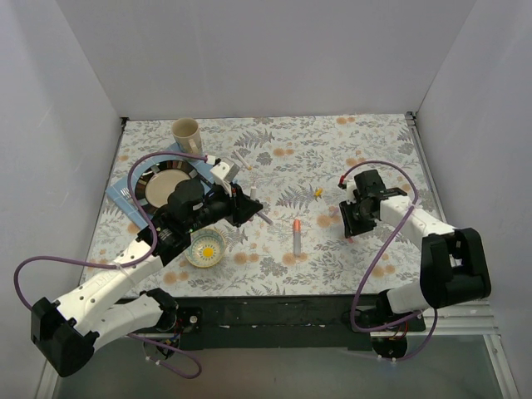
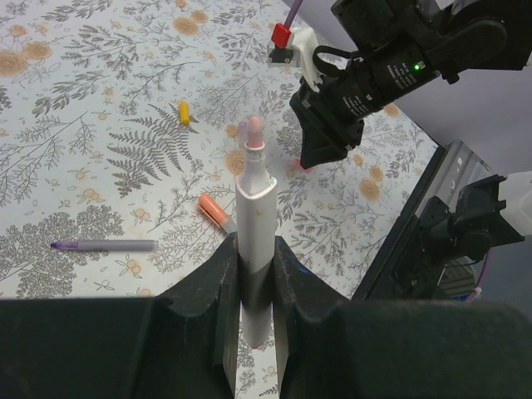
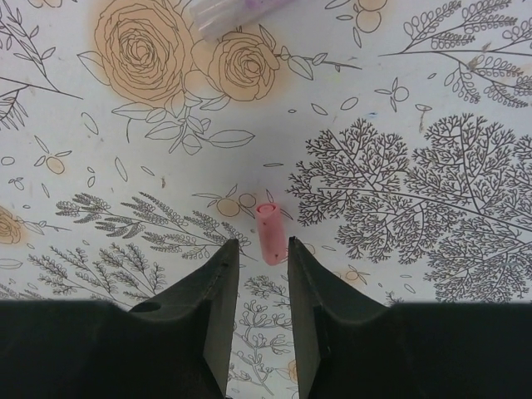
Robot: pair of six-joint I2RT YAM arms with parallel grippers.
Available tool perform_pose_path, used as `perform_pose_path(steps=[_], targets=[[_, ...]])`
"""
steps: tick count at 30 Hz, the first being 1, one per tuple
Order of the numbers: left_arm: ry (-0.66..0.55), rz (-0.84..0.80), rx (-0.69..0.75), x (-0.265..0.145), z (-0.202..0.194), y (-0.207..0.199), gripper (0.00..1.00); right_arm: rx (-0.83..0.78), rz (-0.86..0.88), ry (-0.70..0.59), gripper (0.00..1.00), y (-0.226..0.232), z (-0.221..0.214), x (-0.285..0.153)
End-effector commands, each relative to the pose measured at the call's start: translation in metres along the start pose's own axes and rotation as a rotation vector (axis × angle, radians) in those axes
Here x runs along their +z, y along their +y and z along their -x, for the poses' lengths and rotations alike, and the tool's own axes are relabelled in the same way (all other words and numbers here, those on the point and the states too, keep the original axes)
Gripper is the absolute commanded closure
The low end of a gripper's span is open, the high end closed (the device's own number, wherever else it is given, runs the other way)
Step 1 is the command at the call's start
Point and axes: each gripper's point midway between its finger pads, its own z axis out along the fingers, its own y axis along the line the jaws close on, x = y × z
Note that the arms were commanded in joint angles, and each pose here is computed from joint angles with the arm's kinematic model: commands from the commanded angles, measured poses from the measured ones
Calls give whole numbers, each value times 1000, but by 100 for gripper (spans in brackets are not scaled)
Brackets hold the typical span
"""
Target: Insert the pens into the pen caps
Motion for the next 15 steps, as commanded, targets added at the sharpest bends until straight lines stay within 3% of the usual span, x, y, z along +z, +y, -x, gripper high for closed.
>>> perform_pose_path(steps=[1,15], targets=[[-36,-29,15,-5,9,-8,100,8,-33,45,64,-2,-8,4],[-58,-20,17,-7,11,-9,100,6,-148,150,73,-6,-25,16]])
